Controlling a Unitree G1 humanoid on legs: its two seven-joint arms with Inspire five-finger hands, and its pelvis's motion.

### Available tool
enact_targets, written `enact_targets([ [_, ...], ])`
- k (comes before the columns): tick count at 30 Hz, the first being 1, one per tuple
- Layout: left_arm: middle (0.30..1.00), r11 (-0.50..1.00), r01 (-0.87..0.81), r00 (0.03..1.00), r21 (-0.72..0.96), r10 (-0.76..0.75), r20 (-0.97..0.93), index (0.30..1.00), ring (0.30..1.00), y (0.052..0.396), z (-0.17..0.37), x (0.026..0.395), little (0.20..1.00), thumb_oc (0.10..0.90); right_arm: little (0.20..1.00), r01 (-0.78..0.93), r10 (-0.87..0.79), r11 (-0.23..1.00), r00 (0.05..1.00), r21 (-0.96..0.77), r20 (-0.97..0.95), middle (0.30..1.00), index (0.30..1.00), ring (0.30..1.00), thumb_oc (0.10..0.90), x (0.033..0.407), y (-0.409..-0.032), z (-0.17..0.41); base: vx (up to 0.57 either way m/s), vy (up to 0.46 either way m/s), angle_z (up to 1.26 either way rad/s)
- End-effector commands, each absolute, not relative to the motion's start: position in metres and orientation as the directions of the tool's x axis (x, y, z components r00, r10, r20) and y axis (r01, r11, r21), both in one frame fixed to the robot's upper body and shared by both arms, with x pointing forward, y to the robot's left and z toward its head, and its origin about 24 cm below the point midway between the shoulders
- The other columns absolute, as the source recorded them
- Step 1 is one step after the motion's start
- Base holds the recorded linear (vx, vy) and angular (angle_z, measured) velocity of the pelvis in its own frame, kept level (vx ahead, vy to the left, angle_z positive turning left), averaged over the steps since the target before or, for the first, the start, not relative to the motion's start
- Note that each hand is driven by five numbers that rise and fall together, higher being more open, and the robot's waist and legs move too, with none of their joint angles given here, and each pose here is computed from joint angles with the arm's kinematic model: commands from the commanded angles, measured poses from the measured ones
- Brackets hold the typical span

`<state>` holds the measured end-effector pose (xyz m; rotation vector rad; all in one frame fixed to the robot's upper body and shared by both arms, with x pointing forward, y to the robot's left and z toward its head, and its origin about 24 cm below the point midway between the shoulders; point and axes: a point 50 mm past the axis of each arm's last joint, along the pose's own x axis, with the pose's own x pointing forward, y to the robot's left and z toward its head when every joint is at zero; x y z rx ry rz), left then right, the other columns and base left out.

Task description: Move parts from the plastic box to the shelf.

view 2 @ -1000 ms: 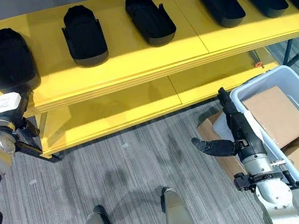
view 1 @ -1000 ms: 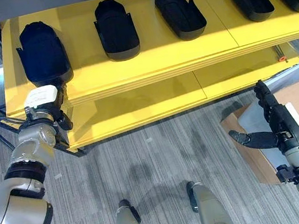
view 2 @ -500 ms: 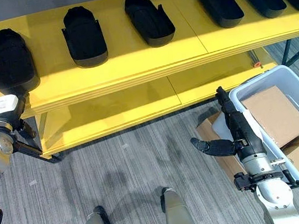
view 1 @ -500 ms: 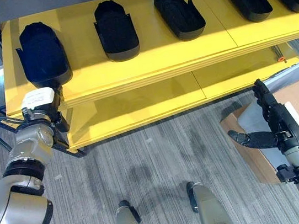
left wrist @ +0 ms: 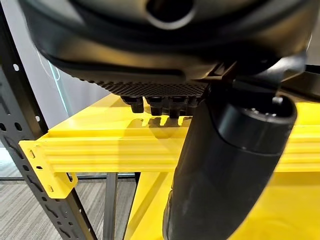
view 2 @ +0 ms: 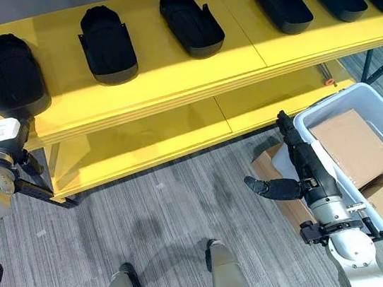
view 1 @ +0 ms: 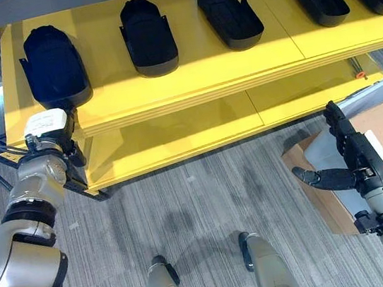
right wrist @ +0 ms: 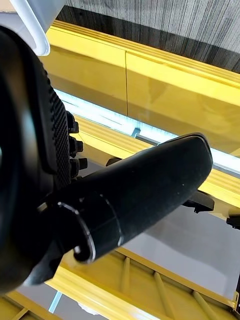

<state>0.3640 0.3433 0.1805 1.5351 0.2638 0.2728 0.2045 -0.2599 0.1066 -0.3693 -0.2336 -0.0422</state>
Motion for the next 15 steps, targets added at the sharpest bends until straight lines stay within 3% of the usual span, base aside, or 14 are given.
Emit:
enact_targets([
  [1, 1.0, -0.04, -0.252, 0.893, 0.967, 0.376, 0.248, 1.0, 1.0, 0.3578, 0.2528, 0.3611, 1.0, 0.9, 1.0, 0.136, 0.065, 0.924, 0.864, -0.356, 0.498, 1.0, 1.0, 1.0, 0.9, 0.1974, -0.2576, 0.1604, 0.0, 0.0, 0.0],
  [15, 1.0, -0.064, -0.263, 0.881, 0.963, 0.39, 0.267, 1.0, 1.0, 0.3609, 0.2623, 0.3601, 1.0, 0.9, 1.0, 0.139, 0.066, 0.923, 0.862, -0.359, 0.502, 1.0, 1.0, 1.0, 0.9, 0.1967, -0.2588, 0.1617, 0.0, 0.0, 0.0],
])
